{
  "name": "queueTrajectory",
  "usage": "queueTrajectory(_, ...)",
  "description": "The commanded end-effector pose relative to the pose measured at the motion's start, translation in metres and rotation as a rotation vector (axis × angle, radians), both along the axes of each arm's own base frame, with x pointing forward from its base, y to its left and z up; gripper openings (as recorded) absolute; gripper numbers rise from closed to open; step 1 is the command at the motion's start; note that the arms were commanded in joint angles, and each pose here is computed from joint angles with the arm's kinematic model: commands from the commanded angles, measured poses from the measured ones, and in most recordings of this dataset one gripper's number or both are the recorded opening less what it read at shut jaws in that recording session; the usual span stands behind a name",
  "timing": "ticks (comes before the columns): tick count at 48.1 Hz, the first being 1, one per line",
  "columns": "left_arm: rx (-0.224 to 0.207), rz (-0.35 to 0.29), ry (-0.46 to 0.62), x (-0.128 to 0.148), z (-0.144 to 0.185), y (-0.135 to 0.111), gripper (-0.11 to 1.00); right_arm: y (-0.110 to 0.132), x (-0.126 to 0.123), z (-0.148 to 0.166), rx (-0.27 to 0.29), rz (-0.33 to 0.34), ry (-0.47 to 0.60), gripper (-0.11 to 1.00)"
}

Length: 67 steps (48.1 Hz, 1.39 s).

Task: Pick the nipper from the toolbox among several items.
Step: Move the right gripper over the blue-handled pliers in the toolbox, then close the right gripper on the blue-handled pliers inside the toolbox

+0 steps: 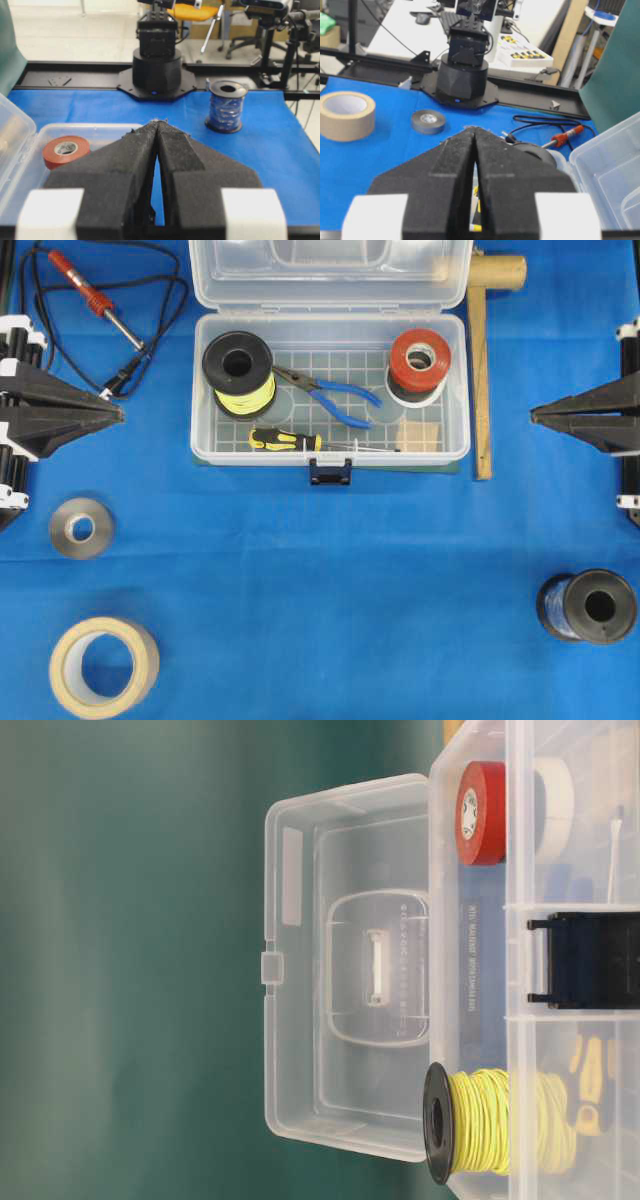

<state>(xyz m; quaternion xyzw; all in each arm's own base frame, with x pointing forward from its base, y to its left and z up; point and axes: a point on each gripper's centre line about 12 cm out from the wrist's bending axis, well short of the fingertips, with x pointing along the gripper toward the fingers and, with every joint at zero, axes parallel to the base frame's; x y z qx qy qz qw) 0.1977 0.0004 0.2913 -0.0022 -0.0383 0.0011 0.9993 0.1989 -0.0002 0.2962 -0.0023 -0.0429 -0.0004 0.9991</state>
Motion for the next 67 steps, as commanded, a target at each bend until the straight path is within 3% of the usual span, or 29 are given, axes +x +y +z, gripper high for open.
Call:
queueTrajectory(1, -0.030, -0.006, -0.015, 0.002, 0.006, -0.002, 0.00, -0.002, 0.004, 0.008, -0.009, -0.013, -0.015, 0.00)
queueTrajectory(9, -0.030, -0.005, -0.011, 0.003, 0.005, -0.001, 0.00, -0.021, 0.031, 0.018, 0.013, -0.092, 0.107, 0.00)
queueTrajectory(16, -0.034, -0.003, -0.009, 0.003, 0.005, -0.001, 0.00, -0.049, 0.068, 0.023, 0.037, -0.180, 0.291, 0.00)
queueTrajectory(29, -0.039, -0.002, -0.009, 0.003, 0.005, -0.001, 0.00, -0.093, 0.136, -0.007, 0.077, -0.261, 0.625, 0.02)
queueTrajectory(34, -0.038, -0.001, -0.009, 0.003, 0.005, -0.001, 0.00, -0.101, 0.158, -0.023, 0.082, -0.262, 0.728, 0.19)
queueTrajectory(42, -0.034, -0.003, -0.008, 0.003, 0.004, -0.001, 0.00, -0.110, 0.183, -0.052, 0.081, -0.261, 0.848, 0.66)
queueTrajectory(45, -0.033, -0.002, -0.001, 0.003, 0.004, -0.001, 0.00, -0.112, 0.191, -0.064, 0.085, -0.259, 0.877, 0.74)
queueTrajectory(54, -0.028, -0.002, 0.006, 0.002, 0.003, -0.001, 0.00, -0.117, 0.208, -0.100, 0.096, -0.254, 0.956, 0.68)
queueTrajectory(67, -0.028, -0.002, 0.011, 0.003, 0.002, -0.001, 0.00, -0.122, 0.223, -0.147, 0.111, -0.249, 1.047, 0.67)
